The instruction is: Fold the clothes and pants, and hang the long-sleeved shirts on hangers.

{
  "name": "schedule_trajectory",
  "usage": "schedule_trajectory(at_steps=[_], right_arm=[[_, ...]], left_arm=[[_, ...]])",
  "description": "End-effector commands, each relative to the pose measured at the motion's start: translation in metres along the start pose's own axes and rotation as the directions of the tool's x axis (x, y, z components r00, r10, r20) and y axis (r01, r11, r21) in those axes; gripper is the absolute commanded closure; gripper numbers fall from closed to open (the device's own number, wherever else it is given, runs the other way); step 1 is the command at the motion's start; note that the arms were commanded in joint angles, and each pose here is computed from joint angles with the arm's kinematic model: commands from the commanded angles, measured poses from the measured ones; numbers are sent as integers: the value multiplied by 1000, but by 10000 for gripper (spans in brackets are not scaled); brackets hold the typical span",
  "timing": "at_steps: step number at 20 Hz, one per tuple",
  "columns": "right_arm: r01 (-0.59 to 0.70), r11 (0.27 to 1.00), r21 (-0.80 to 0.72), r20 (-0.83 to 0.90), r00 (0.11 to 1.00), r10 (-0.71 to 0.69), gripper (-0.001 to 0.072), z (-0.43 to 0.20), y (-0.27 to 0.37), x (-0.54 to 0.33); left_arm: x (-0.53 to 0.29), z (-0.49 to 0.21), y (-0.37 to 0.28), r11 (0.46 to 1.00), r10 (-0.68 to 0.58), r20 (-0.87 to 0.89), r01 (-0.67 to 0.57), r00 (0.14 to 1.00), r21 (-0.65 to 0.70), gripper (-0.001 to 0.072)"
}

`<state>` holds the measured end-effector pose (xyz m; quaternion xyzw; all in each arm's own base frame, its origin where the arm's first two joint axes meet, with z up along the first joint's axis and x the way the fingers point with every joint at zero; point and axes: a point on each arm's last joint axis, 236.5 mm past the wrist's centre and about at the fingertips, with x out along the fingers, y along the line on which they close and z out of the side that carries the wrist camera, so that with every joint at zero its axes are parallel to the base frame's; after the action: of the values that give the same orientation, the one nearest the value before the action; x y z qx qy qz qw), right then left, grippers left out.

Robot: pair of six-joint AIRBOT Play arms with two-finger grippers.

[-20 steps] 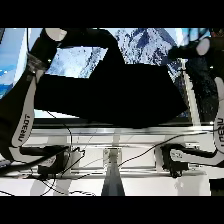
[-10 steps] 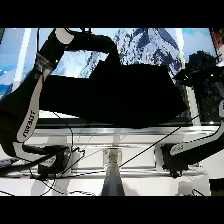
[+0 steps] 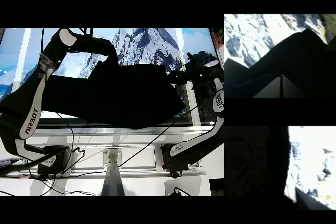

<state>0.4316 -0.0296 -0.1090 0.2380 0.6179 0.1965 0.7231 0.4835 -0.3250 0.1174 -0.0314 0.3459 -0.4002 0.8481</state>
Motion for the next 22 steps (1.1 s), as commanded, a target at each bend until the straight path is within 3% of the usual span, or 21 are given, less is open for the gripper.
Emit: schedule_trajectory(at_steps=[1,2,4,6,11,13,16,17,18,19,22], right_arm=[[-67,994,-80,-61,996,62,380,-9,30,12],[-74,993,-89,-73,995,67,585,-10,35,13],[-63,992,-107,-66,996,56,689,-8,39,9],[6,989,-146,-25,1000,-10,688,-1,36,-8],[370,909,-192,72,929,-362,689,-9,-6,-114],[401,904,-146,57,916,-397,689,-33,-9,-153],[426,902,-73,64,904,-422,689,-55,-17,-191],[447,894,-32,79,893,-443,689,-58,-26,-202],[461,888,8,92,883,-459,689,-61,-34,-210],[473,879,54,94,874,-476,689,-66,-44,-219],[504,840,200,102,842,-530,689,-81,-77,-243]], left_arm=[[-2,-1,12,1000,27,-3,-27,1000,7,699],[-3,0,14,1000,31,-2,-31,1000,4,699],[-5,0,19,999,39,0,-39,999,3,699],[-11,5,25,999,49,12,-49,999,-1,699],[-63,36,24,987,128,88,-135,988,87,700],[-83,43,23,977,173,100,-183,980,108,700],[-78,39,4,982,134,83,-144,987,120,698],[-69,34,-4,984,119,67,-127,991,129,576],[-58,29,-10,985,105,53,-111,993,135,177],[-45,24,-15,985,95,41,-100,995,141,16],[-13,13,-6,987,101,28,-104,994,121,11]])
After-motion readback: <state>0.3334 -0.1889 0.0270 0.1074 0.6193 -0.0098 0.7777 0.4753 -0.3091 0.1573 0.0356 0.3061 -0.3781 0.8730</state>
